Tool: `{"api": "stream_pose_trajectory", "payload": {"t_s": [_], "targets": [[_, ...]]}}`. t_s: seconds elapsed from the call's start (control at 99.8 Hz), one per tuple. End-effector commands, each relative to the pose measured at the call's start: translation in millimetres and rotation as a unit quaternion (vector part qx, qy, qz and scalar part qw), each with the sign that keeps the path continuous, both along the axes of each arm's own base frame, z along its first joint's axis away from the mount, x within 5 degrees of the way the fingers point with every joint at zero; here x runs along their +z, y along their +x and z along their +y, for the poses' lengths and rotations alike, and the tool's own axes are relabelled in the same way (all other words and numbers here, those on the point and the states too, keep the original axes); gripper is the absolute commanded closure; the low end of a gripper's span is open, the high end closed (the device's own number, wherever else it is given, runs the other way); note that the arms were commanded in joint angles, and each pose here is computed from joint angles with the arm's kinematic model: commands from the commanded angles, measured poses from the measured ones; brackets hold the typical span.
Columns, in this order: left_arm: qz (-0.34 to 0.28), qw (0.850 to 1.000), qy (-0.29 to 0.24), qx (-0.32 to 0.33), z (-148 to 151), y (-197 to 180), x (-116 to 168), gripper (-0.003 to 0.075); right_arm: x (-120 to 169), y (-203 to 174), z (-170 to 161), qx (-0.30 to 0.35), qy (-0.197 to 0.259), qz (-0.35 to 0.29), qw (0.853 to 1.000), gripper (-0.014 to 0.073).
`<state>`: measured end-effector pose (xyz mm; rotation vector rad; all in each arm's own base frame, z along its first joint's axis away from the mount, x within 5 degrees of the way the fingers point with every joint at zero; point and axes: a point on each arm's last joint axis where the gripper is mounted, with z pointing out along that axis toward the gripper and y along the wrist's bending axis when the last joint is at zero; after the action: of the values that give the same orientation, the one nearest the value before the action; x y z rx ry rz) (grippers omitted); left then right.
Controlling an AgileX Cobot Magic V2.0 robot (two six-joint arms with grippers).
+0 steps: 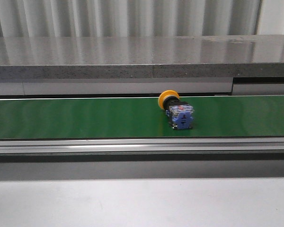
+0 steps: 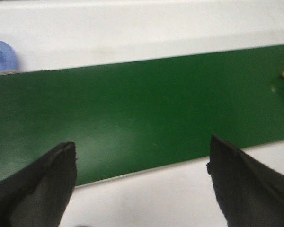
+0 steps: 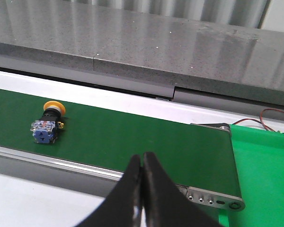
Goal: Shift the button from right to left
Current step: 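Lower the left gripper onto the button on the belt and grasp it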
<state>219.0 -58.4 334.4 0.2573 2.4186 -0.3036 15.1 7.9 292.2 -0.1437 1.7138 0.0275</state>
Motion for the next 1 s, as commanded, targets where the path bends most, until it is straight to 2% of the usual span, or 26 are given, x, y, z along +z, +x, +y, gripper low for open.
{"api": "stream_pose_trajectory", "payload": {"t_s": [0.0, 0.17, 0.341, 0.681, 0.691, 0.751, 0.771, 0.781, 0.841, 0.972, 0.992], "targets": [[-0.003, 0.999, -0.029, -0.015, -20, 12, 10, 0.0174, 14, 0, 0, -0.003, 0.001, -0.045, 0.999, 0.0662], [0.036, 0.998, -0.044, -0.040, -57, 32, 2, 0.0174, 14, 0, 0, -0.003, 0.001, -0.045, 0.999, 0.0662], [0.101, 0.992, -0.025, -0.075, -91, 51, -11, 0.0174, 14, 0, 0, -0.003, 0.001, -0.045, 0.999, 0.0662], [0.133, 0.986, -0.036, -0.095, -152, 76, -22, 0.0174, 14, 0, 0, -0.003, 0.001, -0.045, 0.999, 0.0662], [0.179, 0.978, -0.017, -0.102, -198, 100, -70, 0.0174, 14, 0, 0, -0.003, 0.001, -0.045, 0.999, 0.0662], [0.180, 0.978, -0.014, -0.101, -198, 102, -73, 0.0178, 14, 0, 0, -0.003, 0.001, -0.045, 0.999, 0.0662], [0.182, 0.978, -0.013, -0.101, -199, 102, -75, 0.0190, 14, 0, 0, -0.003, 0.001, -0.045, 0.999, 0.0662], [0.183, 0.978, -0.010, -0.098, -198, 102, -76, 0.0253, 14, 0, 0, -0.003, 0.001, -0.045, 0.999, 0.0662], [0.183, 0.978, -0.010, -0.098, -198, 102, -76, 0.0328, 14, 0, 0, -0.003, 0.001, -0.045, 0.999, 0.0662], [0.182, 0.978, -0.008, -0.099, -198, 103, -76, 0.0589, 14, 0, 0, -0.003, 0.001, -0.045, 0.999, 0.0662], [0.183, 0.978, -0.007, -0.099, -198, 102, -76, 0.0609, 14, 0, 0, -0.003, 0.001, -0.045, 0.999, 0.0662]]}}
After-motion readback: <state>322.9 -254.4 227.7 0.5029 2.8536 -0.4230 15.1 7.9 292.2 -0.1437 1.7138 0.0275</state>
